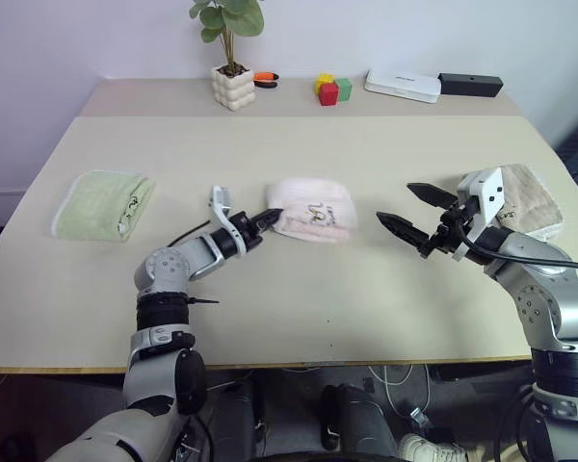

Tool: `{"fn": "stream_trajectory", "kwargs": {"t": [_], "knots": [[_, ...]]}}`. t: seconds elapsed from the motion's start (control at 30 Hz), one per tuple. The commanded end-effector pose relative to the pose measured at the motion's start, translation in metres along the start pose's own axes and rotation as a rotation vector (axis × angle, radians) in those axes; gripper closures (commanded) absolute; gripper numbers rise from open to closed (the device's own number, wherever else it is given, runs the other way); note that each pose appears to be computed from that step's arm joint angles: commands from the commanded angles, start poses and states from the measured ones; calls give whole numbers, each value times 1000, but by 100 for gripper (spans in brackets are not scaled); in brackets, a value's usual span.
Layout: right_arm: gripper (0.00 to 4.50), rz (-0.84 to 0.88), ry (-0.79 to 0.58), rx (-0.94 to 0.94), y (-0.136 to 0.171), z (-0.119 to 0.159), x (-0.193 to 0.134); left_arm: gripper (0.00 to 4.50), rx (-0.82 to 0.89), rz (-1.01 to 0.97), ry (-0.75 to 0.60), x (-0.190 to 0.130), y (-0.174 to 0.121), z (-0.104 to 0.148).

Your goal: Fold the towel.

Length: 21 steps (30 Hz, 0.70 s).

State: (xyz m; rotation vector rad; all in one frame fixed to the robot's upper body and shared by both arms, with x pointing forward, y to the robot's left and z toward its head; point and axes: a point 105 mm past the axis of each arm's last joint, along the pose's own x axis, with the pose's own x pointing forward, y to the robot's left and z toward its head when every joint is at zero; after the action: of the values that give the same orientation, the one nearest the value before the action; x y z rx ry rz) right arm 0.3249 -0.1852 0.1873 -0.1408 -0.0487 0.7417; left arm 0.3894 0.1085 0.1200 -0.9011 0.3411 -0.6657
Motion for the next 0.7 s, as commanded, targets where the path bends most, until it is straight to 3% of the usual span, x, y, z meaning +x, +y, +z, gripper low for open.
{"fn": "stream_trajectory", "kwargs": {"t": [0.03,0.17,0.33,0.53,0.7], "knots": [[0,35,-55,-45,7,15,7,448,104,-6,-142,-11,-5,35],[0,61,-58,-46,10,16,10,448,198,21,-289,-24,-5,69],[0,160,-60,-51,25,18,11,448,250,45,-418,-38,-8,90],[0,236,-48,-28,39,14,11,448,350,5,-498,-48,-28,112],[0,237,-48,-27,36,14,16,448,440,45,-581,-66,-32,152]]}}
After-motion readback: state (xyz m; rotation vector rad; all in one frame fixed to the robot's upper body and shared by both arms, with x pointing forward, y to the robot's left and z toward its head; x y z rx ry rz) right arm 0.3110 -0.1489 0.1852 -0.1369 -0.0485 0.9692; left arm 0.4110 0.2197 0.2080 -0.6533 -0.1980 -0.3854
